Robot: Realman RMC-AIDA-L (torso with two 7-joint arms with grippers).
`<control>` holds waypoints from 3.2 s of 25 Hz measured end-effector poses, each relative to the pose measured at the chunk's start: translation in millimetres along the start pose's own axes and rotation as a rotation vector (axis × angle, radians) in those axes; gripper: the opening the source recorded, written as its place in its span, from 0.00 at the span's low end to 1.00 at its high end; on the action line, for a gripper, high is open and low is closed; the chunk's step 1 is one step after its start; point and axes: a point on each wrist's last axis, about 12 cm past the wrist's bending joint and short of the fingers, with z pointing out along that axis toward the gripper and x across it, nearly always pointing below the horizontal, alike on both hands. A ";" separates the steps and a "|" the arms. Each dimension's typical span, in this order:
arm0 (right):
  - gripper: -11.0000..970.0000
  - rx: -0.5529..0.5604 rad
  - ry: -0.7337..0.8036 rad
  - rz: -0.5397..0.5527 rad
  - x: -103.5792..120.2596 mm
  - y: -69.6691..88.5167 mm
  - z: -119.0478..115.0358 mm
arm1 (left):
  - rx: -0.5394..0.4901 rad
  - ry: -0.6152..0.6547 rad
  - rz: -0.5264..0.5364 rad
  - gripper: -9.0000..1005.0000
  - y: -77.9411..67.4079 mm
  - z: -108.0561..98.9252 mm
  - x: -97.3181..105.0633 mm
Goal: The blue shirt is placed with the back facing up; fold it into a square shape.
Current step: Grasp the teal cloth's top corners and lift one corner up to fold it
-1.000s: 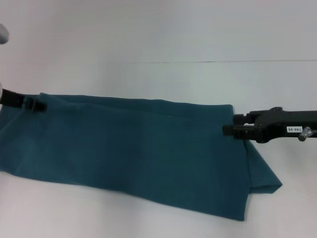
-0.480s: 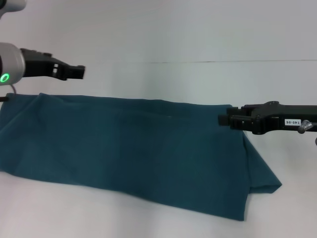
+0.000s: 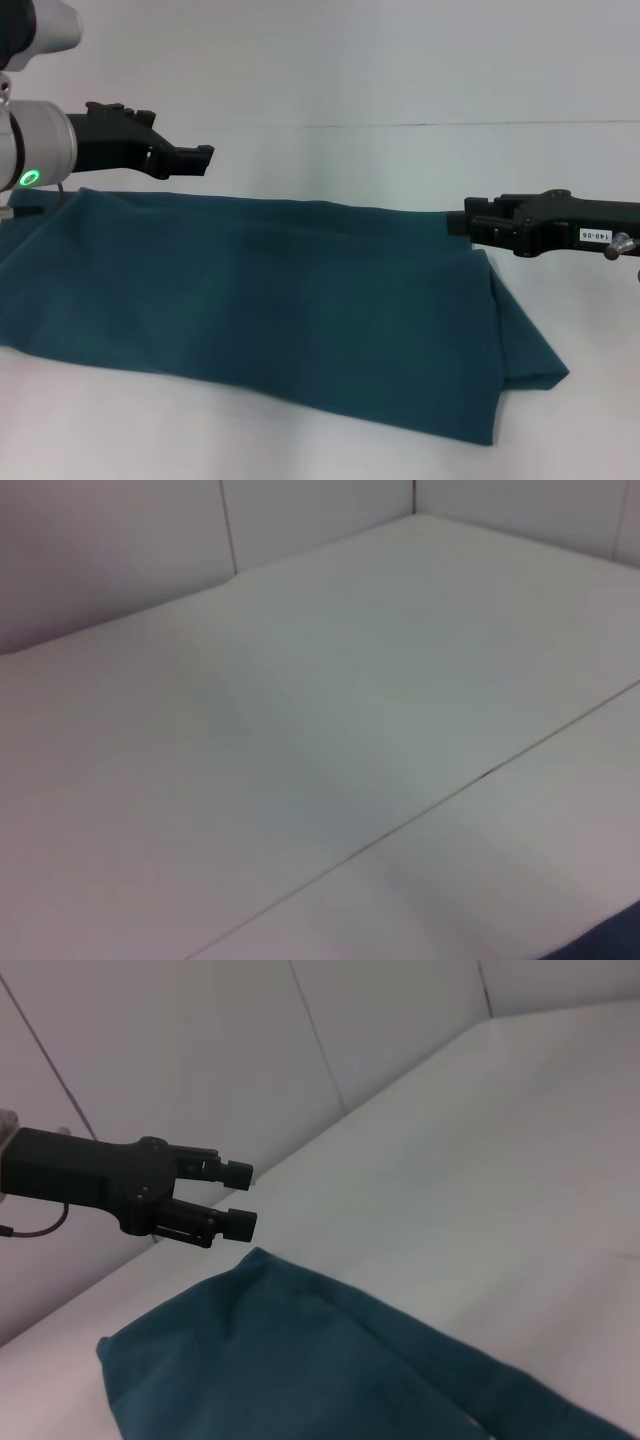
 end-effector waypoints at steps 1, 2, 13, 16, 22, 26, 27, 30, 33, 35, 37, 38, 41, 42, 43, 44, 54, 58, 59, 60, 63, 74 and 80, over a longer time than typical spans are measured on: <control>0.44 0.002 -0.006 -0.003 0.0 -1.0 0.5 | 0.011 -0.012 0.000 0.86 0.0 0.2 0.4; 0.44 0.002 -0.015 -0.003 0.1 -2.9 1.1 | 0.029 -0.033 0.000 0.85 0.0 -0.5 1.1; 0.44 -0.009 -0.090 -0.012 6.8 -5.8 -0.2 | 0.240 -0.363 -0.225 0.74 18.2 -26.7 18.6; 0.44 -0.001 -0.102 -0.015 7.0 -7.6 -2.6 | 0.319 -0.448 -0.264 0.73 21.5 -33.9 31.1; 0.45 -0.014 -0.137 -0.007 0.0 -6.5 -1.0 | 0.326 -0.543 -0.381 0.69 30.0 -45.0 57.4; 0.45 -0.038 -0.203 0.021 -4.1 -4.5 -0.3 | 0.304 -0.571 -0.478 0.66 35.0 -47.0 77.5; 0.45 -0.042 -0.211 0.026 -4.3 -4.3 0.0 | 0.289 -0.564 -0.482 0.66 34.9 -47.2 83.3; 0.45 -0.058 -0.215 0.033 -5.3 -3.0 4.7 | 0.282 -0.559 -0.481 0.53 34.0 -46.1 87.4; 0.45 -0.074 -0.180 0.042 -4.6 -2.1 14.8 | 0.280 -0.557 -0.490 0.37 32.7 -43.0 91.4; 0.45 -0.084 -0.142 0.045 -5.6 -1.0 23.5 | 0.276 -0.551 -0.494 0.21 32.3 -39.7 92.3; 0.45 -0.090 -0.106 0.044 -6.0 0.3 30.8 | 0.271 -0.540 -0.488 0.15 31.4 -35.9 91.8; 0.45 -0.093 -0.093 0.042 -5.9 1.2 33.4 | 0.266 -0.535 -0.486 0.12 31.1 -34.3 91.8; 0.45 -0.096 -0.051 0.036 -3.6 4.0 40.3 | 0.242 -0.524 -0.504 0.06 32.3 -32.1 95.6; 0.45 -0.094 -0.039 0.030 -2.8 4.5 41.1 | 0.229 -0.520 -0.513 0.06 33.1 -31.9 98.3; 0.45 -0.081 -0.010 0.003 -2.1 4.3 39.0 | 0.215 -0.515 -0.520 0.06 33.8 -32.0 101.1; 0.45 -0.081 -0.010 0.003 -2.1 4.3 39.0 | 0.205 -0.510 -0.525 0.06 33.8 -31.8 103.9; 0.44 0.045 0.096 0.060 -0.6 12.9 -11.4 | 0.082 -0.504 -0.591 0.06 38.8 -26.2 131.3; 0.44 0.081 0.107 0.114 9.8 18.9 -27.9 | 0.077 -0.511 -0.535 0.06 32.3 -23.6 136.1; 0.44 0.079 0.113 0.122 12.3 19.9 -28.3 | 0.077 -0.511 -0.528 0.06 31.5 -23.0 136.3; 0.44 0.079 0.113 0.122 12.3 19.9 -28.3 | 0.076 -0.512 -0.512 0.06 30.0 -22.0 137.0; 0.44 0.062 0.138 0.153 19.9 23.1 -25.0 | 0.079 -0.526 -0.407 0.05 21.9 -16.5 138.7; 0.44 0.094 0.203 0.296 40.0 22.3 -25.9 | 0.159 -0.551 -0.351 0.06 9.3 -12.2 137.9; 0.44 0.086 0.208 0.260 41.8 19.2 -16.8 | 0.140 -0.534 -0.385 0.07 12.5 -20.7 149.9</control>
